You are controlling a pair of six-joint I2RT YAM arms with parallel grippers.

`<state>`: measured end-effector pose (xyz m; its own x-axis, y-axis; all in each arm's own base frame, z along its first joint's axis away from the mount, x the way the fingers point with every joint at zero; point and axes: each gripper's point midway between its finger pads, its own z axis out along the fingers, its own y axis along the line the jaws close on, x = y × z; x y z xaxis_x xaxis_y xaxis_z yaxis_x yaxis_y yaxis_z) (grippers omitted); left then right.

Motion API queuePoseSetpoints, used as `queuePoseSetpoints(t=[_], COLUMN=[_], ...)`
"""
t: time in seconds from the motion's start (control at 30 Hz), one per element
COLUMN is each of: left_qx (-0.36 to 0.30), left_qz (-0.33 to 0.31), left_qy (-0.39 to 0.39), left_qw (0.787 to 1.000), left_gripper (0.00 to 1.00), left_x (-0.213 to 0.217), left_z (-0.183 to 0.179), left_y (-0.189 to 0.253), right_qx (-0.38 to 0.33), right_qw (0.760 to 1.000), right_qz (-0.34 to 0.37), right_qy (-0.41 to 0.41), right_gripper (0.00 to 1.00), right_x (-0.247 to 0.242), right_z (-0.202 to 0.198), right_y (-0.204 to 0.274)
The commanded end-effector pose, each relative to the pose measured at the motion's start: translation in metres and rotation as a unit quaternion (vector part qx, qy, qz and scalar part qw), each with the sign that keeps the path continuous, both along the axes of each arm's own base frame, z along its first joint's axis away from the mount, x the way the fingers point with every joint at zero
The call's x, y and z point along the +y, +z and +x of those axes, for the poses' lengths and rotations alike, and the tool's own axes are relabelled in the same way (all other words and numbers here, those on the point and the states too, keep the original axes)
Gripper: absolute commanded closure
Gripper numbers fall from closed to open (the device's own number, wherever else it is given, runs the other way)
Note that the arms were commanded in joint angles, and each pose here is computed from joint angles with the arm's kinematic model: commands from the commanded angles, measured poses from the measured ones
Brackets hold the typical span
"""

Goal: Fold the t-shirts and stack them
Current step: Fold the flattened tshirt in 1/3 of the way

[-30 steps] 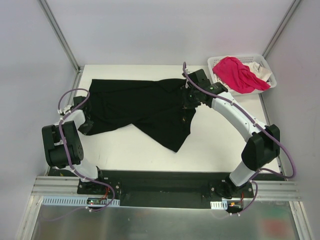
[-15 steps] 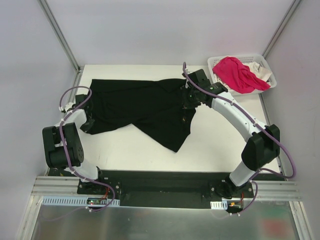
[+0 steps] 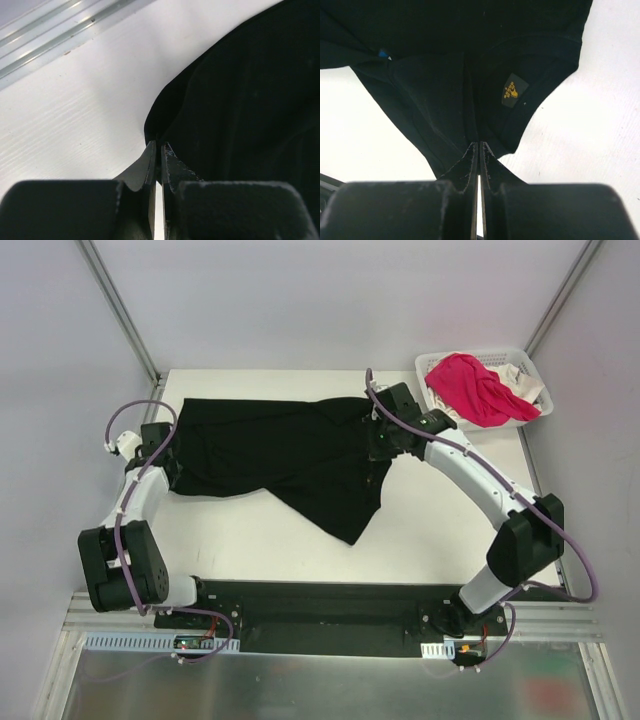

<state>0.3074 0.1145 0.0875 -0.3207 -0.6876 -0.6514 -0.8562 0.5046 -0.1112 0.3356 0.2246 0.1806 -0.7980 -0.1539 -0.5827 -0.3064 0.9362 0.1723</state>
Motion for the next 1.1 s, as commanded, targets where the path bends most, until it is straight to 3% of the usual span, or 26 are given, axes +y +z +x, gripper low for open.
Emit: queuePoseSetpoints(t=[0.0, 0.73, 1.07], left_qx=[-0.051, -0.136, -0.139], left_qz=[0.039, 0.101, 0.107], left_qy=[0.026, 0.045, 0.039], left_qw=[0.998, 0.984, 0.984], left_gripper=[1.00, 1.00, 1.00], left_x=[0.012, 0.032, 0.032], left_z=[0.002, 0.013, 0.012], left_y=[0.038, 0.141, 0.149], right_qx=[-0.048, -0.107, -0.130], right_qw=[0.999, 0.992, 0.988], right_qz=[0.002, -0.034, -0.027], right_qy=[-0.013, -0.063, -0.075], right_gripper=[0.99, 0.99, 0.99], right_x=[-0.014, -0.055, -0.055], right_z=[-0.007, -0.020, -0.011], right_y=[0.029, 0.049, 0.082])
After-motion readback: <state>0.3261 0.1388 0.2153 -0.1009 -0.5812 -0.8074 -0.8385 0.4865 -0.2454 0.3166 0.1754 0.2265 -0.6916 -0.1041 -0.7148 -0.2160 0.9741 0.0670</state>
